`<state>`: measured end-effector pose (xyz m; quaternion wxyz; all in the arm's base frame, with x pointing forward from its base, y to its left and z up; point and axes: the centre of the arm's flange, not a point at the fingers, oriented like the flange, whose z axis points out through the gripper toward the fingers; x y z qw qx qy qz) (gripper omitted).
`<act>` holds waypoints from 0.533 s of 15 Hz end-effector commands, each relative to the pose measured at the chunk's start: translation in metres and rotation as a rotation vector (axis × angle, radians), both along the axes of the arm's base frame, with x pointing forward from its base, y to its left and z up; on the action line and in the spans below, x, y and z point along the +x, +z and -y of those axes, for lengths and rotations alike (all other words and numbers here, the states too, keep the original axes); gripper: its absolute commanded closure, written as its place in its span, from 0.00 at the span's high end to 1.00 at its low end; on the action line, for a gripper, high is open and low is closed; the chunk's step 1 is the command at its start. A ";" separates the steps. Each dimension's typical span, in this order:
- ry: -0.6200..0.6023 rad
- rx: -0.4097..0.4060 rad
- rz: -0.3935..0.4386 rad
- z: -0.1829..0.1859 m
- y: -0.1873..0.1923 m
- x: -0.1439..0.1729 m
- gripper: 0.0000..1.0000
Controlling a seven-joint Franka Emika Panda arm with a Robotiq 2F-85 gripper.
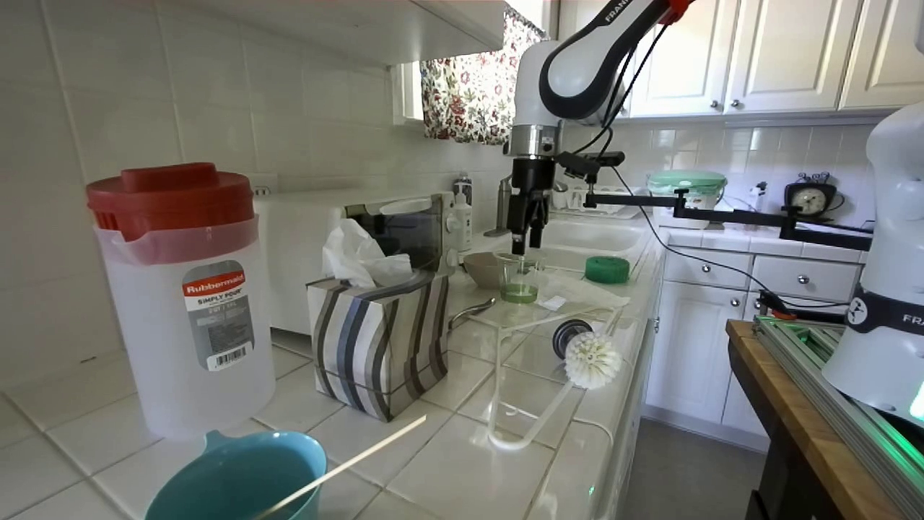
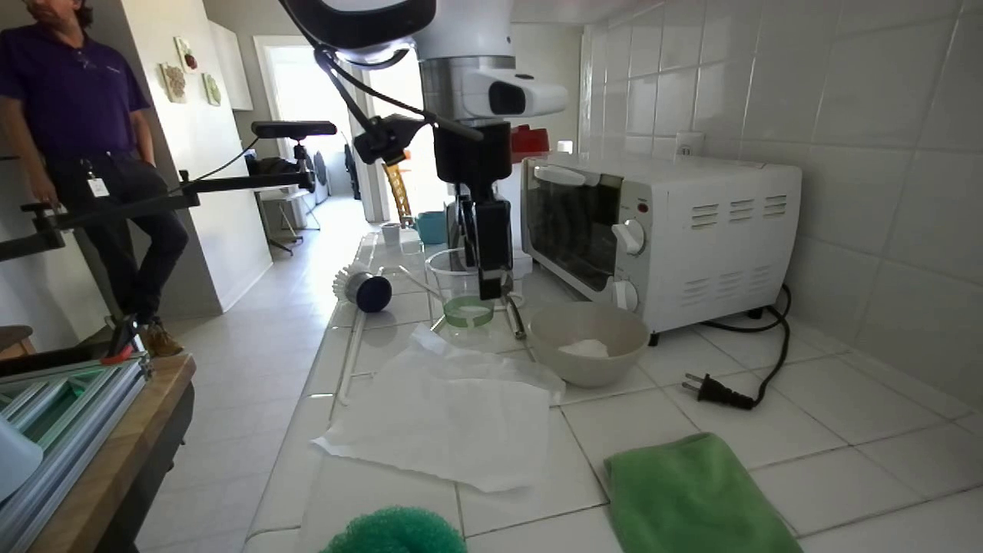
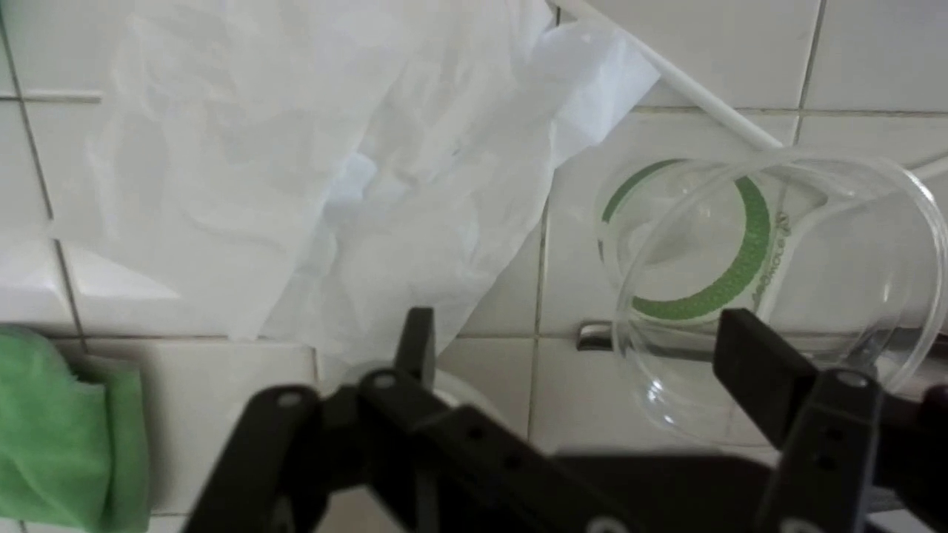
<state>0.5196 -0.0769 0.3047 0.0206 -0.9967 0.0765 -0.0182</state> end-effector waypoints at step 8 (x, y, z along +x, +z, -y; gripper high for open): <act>0.049 0.018 0.008 0.002 -0.006 0.001 0.22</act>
